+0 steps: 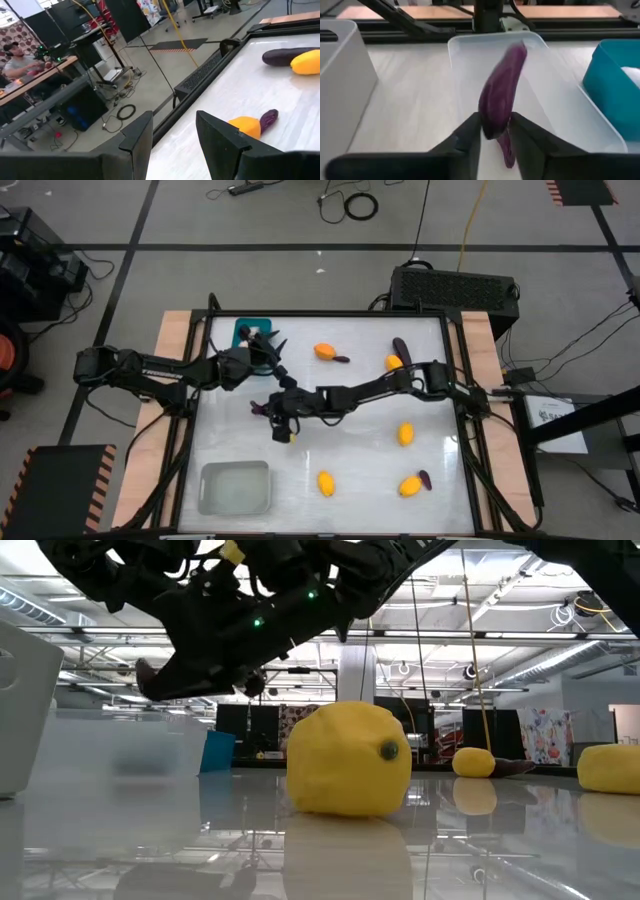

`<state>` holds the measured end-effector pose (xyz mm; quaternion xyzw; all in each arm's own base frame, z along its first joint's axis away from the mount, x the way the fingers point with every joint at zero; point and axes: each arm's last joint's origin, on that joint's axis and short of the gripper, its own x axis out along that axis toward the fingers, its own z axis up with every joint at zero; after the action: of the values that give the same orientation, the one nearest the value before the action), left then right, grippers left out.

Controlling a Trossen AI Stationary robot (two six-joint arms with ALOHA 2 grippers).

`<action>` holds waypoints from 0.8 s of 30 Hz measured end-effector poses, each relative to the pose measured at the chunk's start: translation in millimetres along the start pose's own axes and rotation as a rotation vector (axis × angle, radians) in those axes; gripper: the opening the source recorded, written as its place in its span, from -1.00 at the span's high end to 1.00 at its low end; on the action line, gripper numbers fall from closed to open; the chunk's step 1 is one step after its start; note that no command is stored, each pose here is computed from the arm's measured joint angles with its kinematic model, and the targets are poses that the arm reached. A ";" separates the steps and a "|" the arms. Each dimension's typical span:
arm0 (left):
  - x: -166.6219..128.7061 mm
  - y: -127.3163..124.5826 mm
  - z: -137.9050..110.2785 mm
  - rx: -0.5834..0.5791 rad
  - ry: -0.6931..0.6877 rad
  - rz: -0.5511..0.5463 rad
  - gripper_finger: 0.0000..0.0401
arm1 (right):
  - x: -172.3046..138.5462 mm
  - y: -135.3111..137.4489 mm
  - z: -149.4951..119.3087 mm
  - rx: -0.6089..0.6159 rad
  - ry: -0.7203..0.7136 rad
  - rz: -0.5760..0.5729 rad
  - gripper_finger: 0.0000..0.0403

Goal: Sort produce into baskets
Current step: Put the eggplant into the transparent bin

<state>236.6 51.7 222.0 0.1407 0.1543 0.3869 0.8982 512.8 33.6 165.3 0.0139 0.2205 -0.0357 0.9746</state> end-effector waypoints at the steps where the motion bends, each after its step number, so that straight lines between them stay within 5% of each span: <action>1: 0.0 0.0 -0.2 0.001 0.001 -0.001 0.20 | 0.0 -0.9 0.5 -0.001 0.011 -0.002 0.46; 8: 0.1 0.3 0.9 -0.011 -0.004 0.003 0.20 | -10.0 -3.9 14.1 0.011 0.098 -0.004 0.10; 15: 0.1 0.2 2.9 -0.038 -0.026 -0.005 0.20 | -51.5 -5.7 41.6 -0.007 0.259 0.047 -0.01; 24: -0.1 -1.4 2.3 -0.040 -0.029 -0.050 0.20 | -136.6 2.9 31.2 0.039 0.866 0.237 -0.01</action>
<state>238.4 50.4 223.6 0.1243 0.1369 0.3653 0.9123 403.4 43.9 252.3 0.0709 0.6042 0.0810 0.7895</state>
